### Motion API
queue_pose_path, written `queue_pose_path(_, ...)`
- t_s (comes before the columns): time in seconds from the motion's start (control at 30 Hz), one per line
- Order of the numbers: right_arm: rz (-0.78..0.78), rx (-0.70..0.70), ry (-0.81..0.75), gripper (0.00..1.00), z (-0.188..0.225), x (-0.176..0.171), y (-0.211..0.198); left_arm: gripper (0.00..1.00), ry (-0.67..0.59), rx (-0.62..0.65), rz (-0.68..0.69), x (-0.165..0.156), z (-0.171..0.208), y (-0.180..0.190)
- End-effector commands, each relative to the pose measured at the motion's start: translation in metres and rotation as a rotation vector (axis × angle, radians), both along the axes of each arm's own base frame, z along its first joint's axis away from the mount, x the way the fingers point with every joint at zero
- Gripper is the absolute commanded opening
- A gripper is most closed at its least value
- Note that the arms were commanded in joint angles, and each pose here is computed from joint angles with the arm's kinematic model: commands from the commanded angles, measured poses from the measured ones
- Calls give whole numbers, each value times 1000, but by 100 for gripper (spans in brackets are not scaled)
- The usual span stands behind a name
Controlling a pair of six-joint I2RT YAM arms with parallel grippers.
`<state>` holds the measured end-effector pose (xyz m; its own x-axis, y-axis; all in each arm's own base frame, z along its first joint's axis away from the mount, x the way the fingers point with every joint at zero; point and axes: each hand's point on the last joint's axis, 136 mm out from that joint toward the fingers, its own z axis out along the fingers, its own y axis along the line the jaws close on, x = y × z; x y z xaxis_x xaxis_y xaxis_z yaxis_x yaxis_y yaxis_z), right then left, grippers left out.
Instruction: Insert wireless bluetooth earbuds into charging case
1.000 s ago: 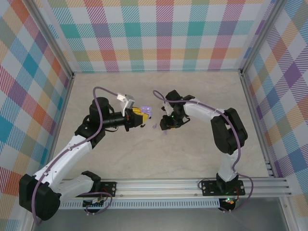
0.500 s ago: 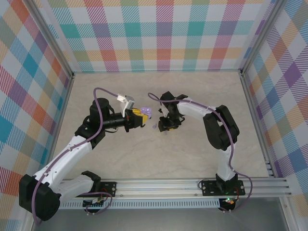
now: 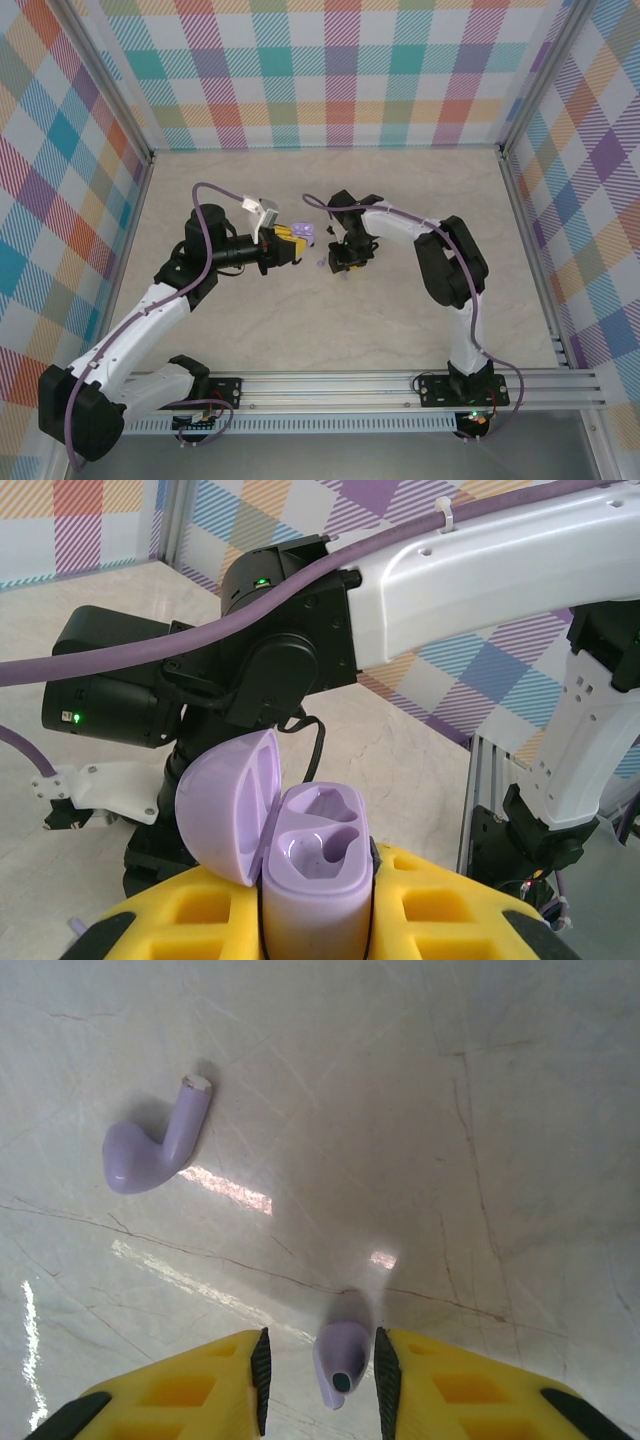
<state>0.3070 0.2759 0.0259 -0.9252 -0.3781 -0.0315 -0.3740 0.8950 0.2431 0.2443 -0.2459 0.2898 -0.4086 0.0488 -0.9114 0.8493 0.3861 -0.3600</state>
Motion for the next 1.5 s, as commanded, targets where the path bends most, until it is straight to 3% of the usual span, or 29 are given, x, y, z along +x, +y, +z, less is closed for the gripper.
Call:
queue_pose_path(0.0,18,-27,15,35,-2,-4,0,20,-15,3,-8,-6,0,1)
queue_pose_path(0.57,35,-125,18,32,-16,-8,-6,20,-21,4,-5,-6,0,2)
queue_pose_path(1.03,7,-125,9,24,-17,-9,-5,20,-13,18,2,-6,-3,2)
queue_pose_path(1.47,-141,103,8,21,5,12,-3,21,31,74,78,6,-24,9)
